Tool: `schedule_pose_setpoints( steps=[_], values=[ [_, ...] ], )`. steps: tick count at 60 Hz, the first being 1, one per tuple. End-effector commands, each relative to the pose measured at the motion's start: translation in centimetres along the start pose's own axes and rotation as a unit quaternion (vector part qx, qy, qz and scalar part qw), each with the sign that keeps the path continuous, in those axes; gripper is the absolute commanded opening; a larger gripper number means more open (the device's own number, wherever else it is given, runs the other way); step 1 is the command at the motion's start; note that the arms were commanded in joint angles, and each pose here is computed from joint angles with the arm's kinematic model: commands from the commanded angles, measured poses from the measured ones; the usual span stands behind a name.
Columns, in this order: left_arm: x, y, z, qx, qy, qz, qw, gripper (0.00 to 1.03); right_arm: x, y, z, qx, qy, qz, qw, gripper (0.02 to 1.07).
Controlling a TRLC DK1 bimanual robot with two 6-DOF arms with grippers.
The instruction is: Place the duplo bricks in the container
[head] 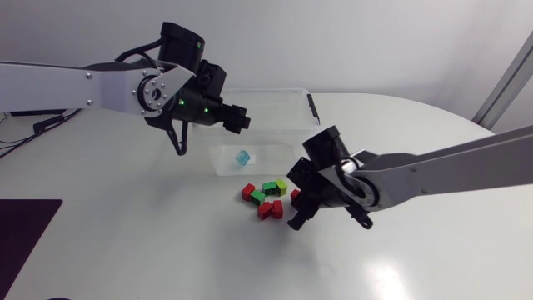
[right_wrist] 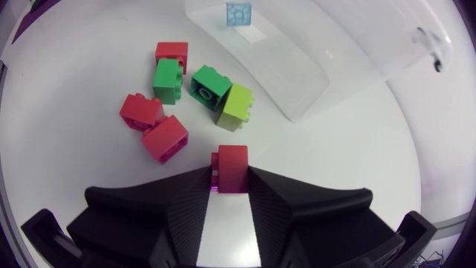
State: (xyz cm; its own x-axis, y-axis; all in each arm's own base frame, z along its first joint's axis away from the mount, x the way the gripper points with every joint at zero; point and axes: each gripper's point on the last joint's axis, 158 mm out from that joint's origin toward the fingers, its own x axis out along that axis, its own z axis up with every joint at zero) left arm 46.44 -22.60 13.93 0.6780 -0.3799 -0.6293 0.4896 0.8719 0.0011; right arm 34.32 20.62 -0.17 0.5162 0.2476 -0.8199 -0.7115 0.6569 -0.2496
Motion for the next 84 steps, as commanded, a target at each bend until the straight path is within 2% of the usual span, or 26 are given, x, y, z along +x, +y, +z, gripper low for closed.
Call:
schedule_pose_setpoints(
  steps=[1,11,13,16,22,34,37,48,50,52,58,61,72,84],
  values=[
    [-2.5,0.7,2.9,-0.009,-0.041,0.009,0.999,0.91,-2.8,-1.8,0.5,0.003,-0.018,-0.023,1.000,0.29],
    [-6.7,-2.2,2.1,0.009,-0.027,-0.012,1.000,0.89,-9.0,-6.0,4.5,0.030,-0.073,-0.056,0.995,0.29],
    [-7.3,-2.8,1.6,0.014,-0.020,-0.017,1.000,0.86,-9.9,-6.5,5.2,0.037,-0.081,-0.055,0.995,0.29],
    [-7.5,-3.9,0.0,0.025,0.010,-0.028,0.999,0.83,-11.5,-7.7,6.8,0.047,-0.101,-0.061,0.992,0.29],
    [-7.6,-5.4,-3.3,0.046,0.052,-0.043,0.997,0.83,-13.4,-10.0,10.1,0.067,-0.136,-0.072,0.986,0.30],
    [-5.9,-8.6,-10.4,0.086,0.134,-0.074,0.984,0.83,-12.6,-11.6,13.9,0.092,-0.163,-0.072,0.980,0.30],
    [-4.9,-9.9,-13.0,0.100,0.167,-0.086,0.977,0.83,-11.6,-11.8,14.8,0.095,-0.167,-0.071,0.979,0.30],
    [-2.9,-12.5,-16.7,0.127,0.202,-0.107,0.965,0.83,-7.3,-12.5,16.3,0.105,-0.155,-0.060,0.981,0.32],
    [-2.4,-12.7,-17.0,0.130,0.203,-0.109,0.964,0.83,-6.5,-12.6,16.4,0.106,-0.153,-0.060,0.981,0.34],
    [-1.9,-12.8,-17.4,0.133,0.205,-0.109,0.963,0.83,-5.8,-12.7,16.5,0.106,-0.150,-0.059,0.981,0.42],
    [-0.8,-12.8,-17.9,0.139,0.211,-0.109,0.961,0.83,-4.7,-12.8,16.5,0.107,-0.141,-0.057,0.982,0.91],
    [-0.3,-12.8,-18.0,0.139,0.210,-0.109,0.962,0.83,-4.9,-12.7,16.4,0.107,-0.141,-0.057,0.983,1.00],
    [1.5,-12.8,-19.2,0.149,0.216,-0.111,0.959,0.82,-8.9,-11.1,14.4,0.102,-0.153,-0.054,0.981,1.01],
    [2.7,-12.6,-18.2,0.143,0.197,-0.107,0.964,0.78,-12.9,-6.5,9.7,0.086,-0.150,-0.024,0.985,1.01]
  ],
)
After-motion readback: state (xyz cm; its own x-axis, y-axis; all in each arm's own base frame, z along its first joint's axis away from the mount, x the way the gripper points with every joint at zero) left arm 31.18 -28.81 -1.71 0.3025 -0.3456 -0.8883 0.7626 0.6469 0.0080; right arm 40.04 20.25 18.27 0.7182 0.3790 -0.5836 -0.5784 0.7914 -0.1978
